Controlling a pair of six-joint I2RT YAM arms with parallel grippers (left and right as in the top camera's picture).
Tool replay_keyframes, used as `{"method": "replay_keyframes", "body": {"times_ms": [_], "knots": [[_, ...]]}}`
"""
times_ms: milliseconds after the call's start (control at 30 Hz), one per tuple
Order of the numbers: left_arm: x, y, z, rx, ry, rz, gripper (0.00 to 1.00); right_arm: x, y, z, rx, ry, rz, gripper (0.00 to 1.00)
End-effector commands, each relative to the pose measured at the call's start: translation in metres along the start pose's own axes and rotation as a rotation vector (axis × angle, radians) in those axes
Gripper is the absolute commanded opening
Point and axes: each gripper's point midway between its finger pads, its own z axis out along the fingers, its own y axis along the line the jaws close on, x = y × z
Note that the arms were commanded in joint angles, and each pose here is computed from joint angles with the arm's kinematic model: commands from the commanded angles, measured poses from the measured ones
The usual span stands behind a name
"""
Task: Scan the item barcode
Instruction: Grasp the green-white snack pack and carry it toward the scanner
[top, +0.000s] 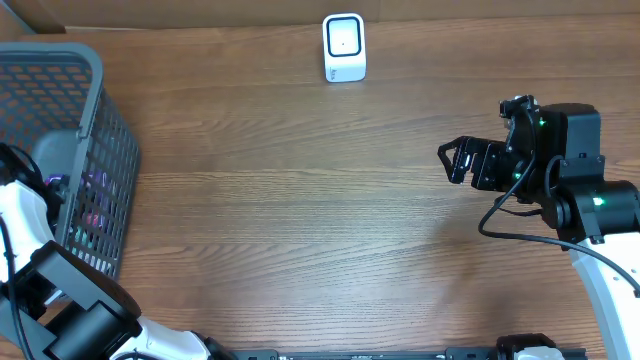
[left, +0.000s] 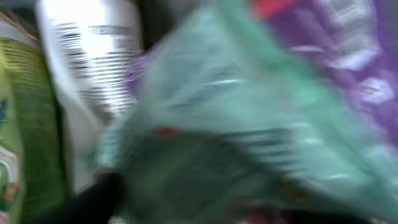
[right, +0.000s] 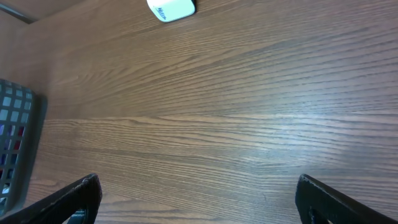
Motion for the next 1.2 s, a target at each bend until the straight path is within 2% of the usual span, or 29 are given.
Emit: {"method": "replay_keyframes", "body": {"times_ms": [0, 33, 167, 267, 467, 667, 767, 867, 1000, 1167], "knots": [[0.012, -0.002, 0.010, 0.014, 0.038, 0.012, 0.17, -0.006, 0.005, -0.003, -0.010, -0.017, -0.015, 1.00], [0.012, -0.002, 0.010, 0.014, 0.038, 0.011, 0.04, -0.006, 0.005, -0.003, -0.009, -0.018, -0.016, 1.00], [0.005, -0.003, 0.001, 0.020, 0.027, 0.010, 0.04, -0.007, 0.005, -0.003, -0.009, -0.020, -0.016, 1.00], [-0.015, -0.010, -0.031, 0.044, -0.009, 0.010, 0.04, -0.007, 0.005, -0.003, -0.009, -0.019, -0.016, 1.00], [-0.072, -0.043, -0.146, 0.230, -0.195, 0.015, 0.04, -0.007, 0.005, -0.003, -0.009, -0.019, -0.016, 1.00], [-0.093, -0.065, -0.265, 0.362, -0.432, 0.057, 0.04, -0.007, 0.005, -0.003, -0.010, -0.019, -0.016, 1.00], [-0.080, -0.091, -0.309, 0.463, -0.503, 0.152, 0.04, -0.006, 0.005, -0.003, -0.010, -0.018, -0.016, 1.00], [-0.049, -0.126, -0.336, 0.537, -0.528, 0.298, 0.04, -0.007, 0.005, -0.003, -0.010, -0.019, -0.016, 1.00], [0.013, -0.179, -0.344, 0.611, -0.452, 0.511, 0.04, -0.006, 0.005, -0.003, -0.010, -0.018, -0.016, 1.00], [0.093, -0.233, -0.318, 0.632, -0.277, 0.725, 0.04, -0.007, 0.005, -0.003, -0.010, -0.019, -0.016, 1.00]]}}
